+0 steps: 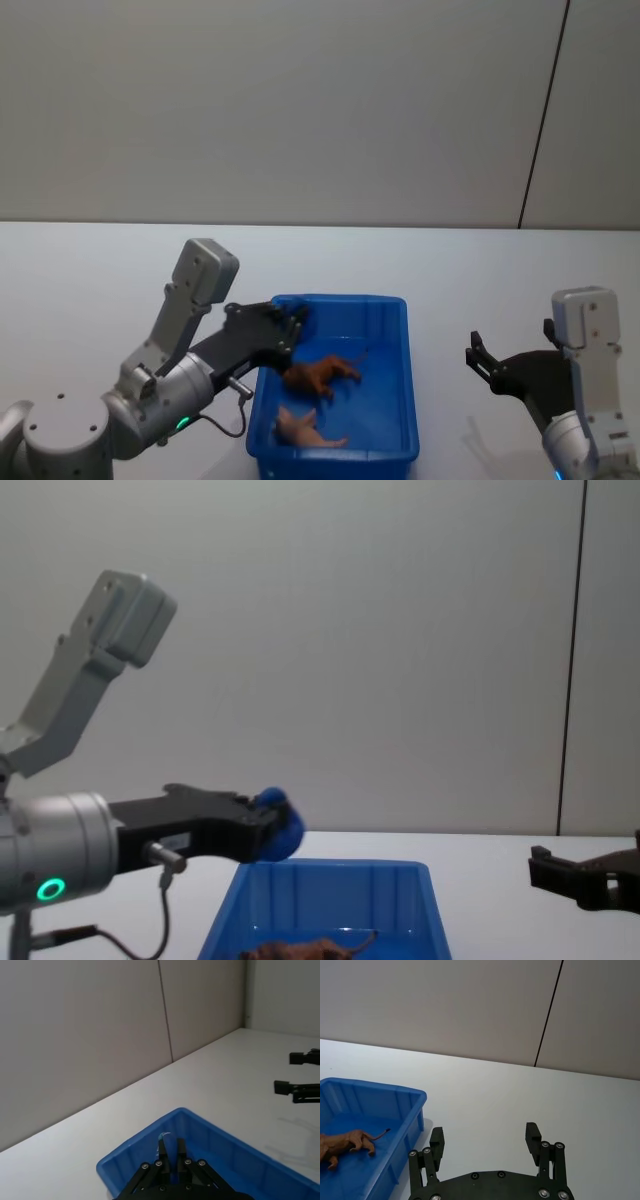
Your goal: Pick up the two dolls from the table and place them into the box.
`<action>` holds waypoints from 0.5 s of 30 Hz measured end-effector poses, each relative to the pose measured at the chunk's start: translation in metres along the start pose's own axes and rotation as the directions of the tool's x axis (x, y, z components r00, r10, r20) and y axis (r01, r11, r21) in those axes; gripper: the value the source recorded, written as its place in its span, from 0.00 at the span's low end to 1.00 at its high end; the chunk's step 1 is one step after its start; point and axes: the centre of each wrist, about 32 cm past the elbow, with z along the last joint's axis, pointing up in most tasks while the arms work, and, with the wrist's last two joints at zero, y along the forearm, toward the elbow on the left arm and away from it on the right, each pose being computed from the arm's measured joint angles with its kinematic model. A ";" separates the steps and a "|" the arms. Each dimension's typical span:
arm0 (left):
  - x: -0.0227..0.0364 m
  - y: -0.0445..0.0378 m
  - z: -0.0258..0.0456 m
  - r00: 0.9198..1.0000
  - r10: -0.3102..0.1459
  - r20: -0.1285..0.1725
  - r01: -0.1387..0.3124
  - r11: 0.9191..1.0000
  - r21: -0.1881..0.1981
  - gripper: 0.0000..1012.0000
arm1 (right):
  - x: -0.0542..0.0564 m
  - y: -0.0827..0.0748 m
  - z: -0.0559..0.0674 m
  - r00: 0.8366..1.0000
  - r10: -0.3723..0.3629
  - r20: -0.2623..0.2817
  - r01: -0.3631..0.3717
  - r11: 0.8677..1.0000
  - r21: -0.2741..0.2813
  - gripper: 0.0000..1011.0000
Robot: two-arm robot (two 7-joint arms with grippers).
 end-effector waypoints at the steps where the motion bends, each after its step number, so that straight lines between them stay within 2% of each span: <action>1: 0.0003 -0.0023 0.0003 1.000 -0.020 -0.001 0.020 1.000 -0.011 0.06 | 0.000 0.000 0.000 1.000 0.000 0.000 0.000 1.000 0.000 0.99; 6: 0.0008 -0.0112 0.0007 0.996 -0.089 -0.004 0.088 0.995 -0.053 0.06 | 0.000 0.000 0.000 1.000 0.000 0.000 0.000 1.000 0.000 0.99; 15: 0.0010 -0.0193 0.0010 0.990 -0.143 -0.002 0.142 0.986 -0.087 0.06 | 0.000 0.000 0.000 1.000 0.000 0.000 0.000 1.000 0.000 0.99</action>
